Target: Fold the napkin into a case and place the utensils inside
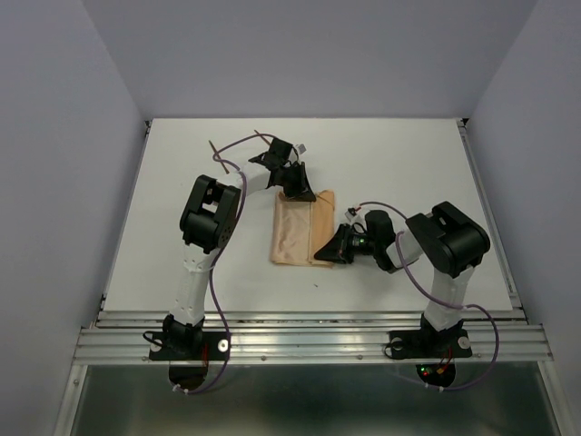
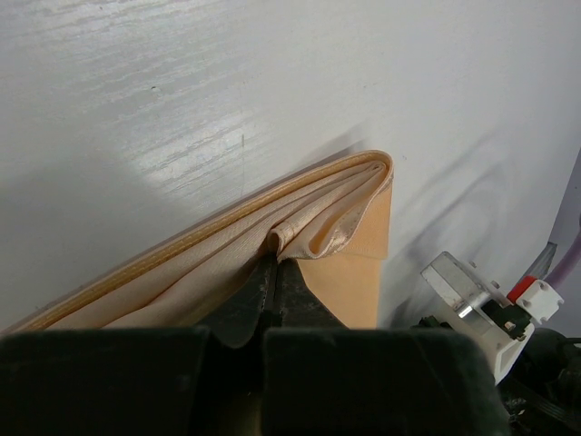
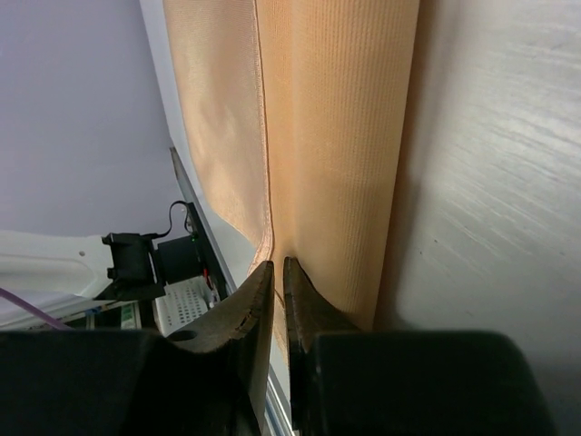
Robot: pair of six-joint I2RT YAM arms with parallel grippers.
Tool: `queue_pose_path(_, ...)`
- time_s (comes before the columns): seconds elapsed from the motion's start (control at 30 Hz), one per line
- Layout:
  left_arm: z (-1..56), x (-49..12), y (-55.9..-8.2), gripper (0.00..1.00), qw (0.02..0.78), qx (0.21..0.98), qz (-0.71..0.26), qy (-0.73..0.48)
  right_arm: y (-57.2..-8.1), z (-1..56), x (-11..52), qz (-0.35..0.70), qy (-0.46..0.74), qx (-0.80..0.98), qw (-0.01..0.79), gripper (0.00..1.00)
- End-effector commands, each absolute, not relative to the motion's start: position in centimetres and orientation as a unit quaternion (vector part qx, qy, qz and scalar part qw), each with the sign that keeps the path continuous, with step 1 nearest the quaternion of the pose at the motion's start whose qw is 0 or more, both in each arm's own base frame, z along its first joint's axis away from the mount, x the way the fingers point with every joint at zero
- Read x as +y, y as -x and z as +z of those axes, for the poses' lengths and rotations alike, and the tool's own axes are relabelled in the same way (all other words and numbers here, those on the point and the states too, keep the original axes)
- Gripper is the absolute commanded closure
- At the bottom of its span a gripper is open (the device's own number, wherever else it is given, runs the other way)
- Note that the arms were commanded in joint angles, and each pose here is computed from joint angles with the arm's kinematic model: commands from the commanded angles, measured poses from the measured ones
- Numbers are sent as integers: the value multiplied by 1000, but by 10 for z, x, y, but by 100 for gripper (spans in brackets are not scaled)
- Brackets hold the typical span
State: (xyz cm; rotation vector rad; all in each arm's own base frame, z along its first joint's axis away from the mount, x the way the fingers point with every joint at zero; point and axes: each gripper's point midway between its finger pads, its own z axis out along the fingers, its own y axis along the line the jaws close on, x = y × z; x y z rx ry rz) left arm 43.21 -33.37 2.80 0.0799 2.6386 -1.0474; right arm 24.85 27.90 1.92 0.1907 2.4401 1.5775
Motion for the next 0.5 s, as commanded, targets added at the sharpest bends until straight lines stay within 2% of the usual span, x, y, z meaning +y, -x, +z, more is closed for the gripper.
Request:
queue_pose_path(0.0, -12, -309, -429, 100, 139, 942, -305, -10, -224, -21, 269, 497, -90, 859, 80, 85)
queue_pose_path(0.23, -12, -309, -429, 100, 138, 942, -307, -9, -221, -17, 262, 470, -85, 874, 87, 85)
queue_pose_path(0.33, -12, -310, -429, 100, 138, 941, -308, -12, -231, -6, 259, 453, -77, 881, 110, 83)
queue_pose_path(0.47, -14, -309, -426, 100, 134, 942, -307, -19, -268, 36, 257, 473, -74, 862, 167, 83)
